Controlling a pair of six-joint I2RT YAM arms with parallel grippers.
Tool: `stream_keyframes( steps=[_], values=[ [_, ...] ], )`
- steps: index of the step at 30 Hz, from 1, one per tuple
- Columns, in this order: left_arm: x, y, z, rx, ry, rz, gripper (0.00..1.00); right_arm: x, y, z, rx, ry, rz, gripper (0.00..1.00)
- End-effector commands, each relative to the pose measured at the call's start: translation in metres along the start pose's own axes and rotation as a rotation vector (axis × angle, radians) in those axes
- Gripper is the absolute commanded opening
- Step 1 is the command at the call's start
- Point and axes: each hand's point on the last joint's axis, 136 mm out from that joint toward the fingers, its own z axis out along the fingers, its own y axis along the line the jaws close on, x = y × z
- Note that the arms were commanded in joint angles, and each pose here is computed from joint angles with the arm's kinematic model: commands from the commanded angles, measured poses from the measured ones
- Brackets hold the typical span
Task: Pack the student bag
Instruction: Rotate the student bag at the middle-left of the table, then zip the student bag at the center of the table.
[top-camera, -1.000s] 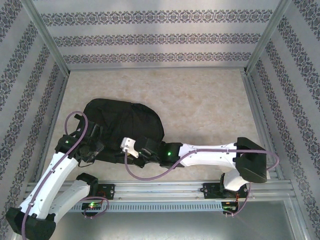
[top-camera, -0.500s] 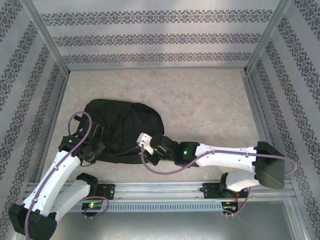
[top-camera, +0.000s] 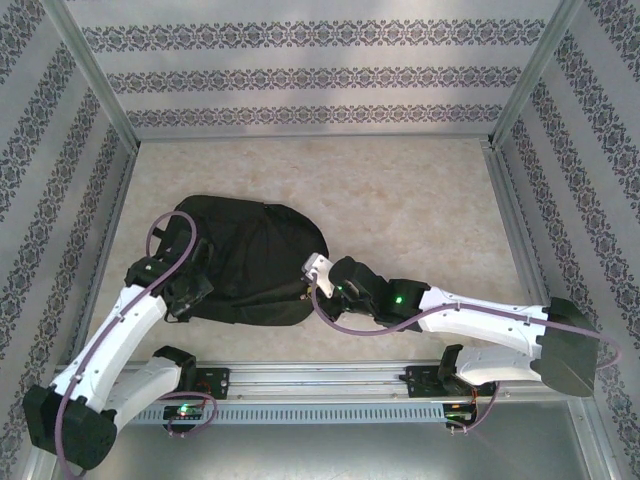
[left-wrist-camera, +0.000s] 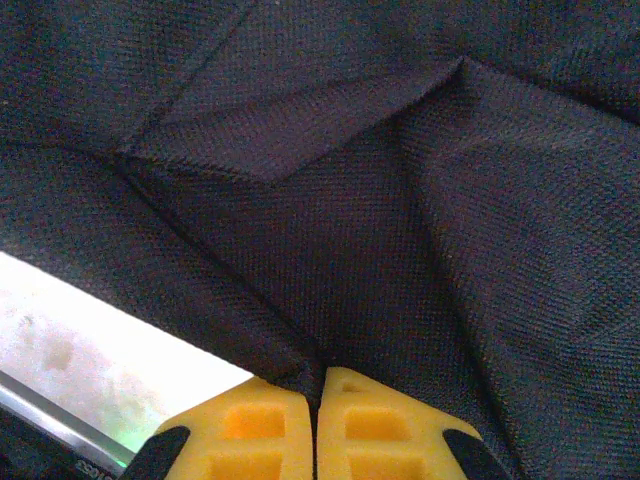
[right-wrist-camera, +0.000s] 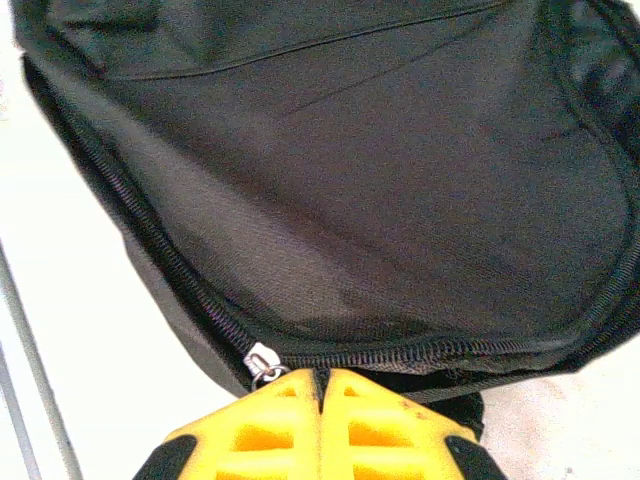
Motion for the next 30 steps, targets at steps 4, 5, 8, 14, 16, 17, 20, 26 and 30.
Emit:
stream_keyframes(
  steps=[4, 5, 8, 14, 16, 17, 20, 26, 30],
  values=[
    [-0.058, -0.052, -0.010, 0.069, -0.138, 0.128, 0.15, 0.003, 0.040, -0.004, -0.174, 0.025, -0.010, 0.00],
    [-0.063, -0.060, -0.010, 0.074, -0.138, 0.142, 0.19, 0.001, 0.045, -0.003, -0.192, 0.026, -0.014, 0.00],
    [-0.079, -0.083, -0.011, 0.096, -0.153, 0.181, 0.43, -0.009, 0.056, 0.003, -0.226, 0.019, -0.018, 0.00],
    [-0.087, -0.103, -0.025, 0.155, -0.136, 0.154, 0.68, -0.040, 0.068, 0.018, -0.269, -0.043, 0.028, 0.00],
    [-0.074, -0.099, -0.027, 0.176, -0.092, 0.109, 0.69, -0.046, 0.074, 0.024, -0.292, -0.044, 0.036, 0.00],
    [-0.066, -0.096, -0.028, 0.187, -0.067, 0.086, 0.69, -0.049, 0.076, 0.027, -0.299, -0.044, 0.038, 0.00],
    [-0.039, -0.079, -0.030, 0.192, 0.010, 0.023, 0.67, -0.055, 0.079, 0.034, -0.311, -0.047, 0.041, 0.00],
    [0.014, -0.046, -0.032, 0.251, 0.147, -0.129, 0.58, -0.059, 0.085, 0.042, -0.340, -0.045, 0.069, 0.00],
    [0.044, -0.050, -0.020, 0.322, 0.254, -0.206, 0.46, -0.058, 0.086, 0.044, -0.342, -0.042, 0.078, 0.00]
  ],
)
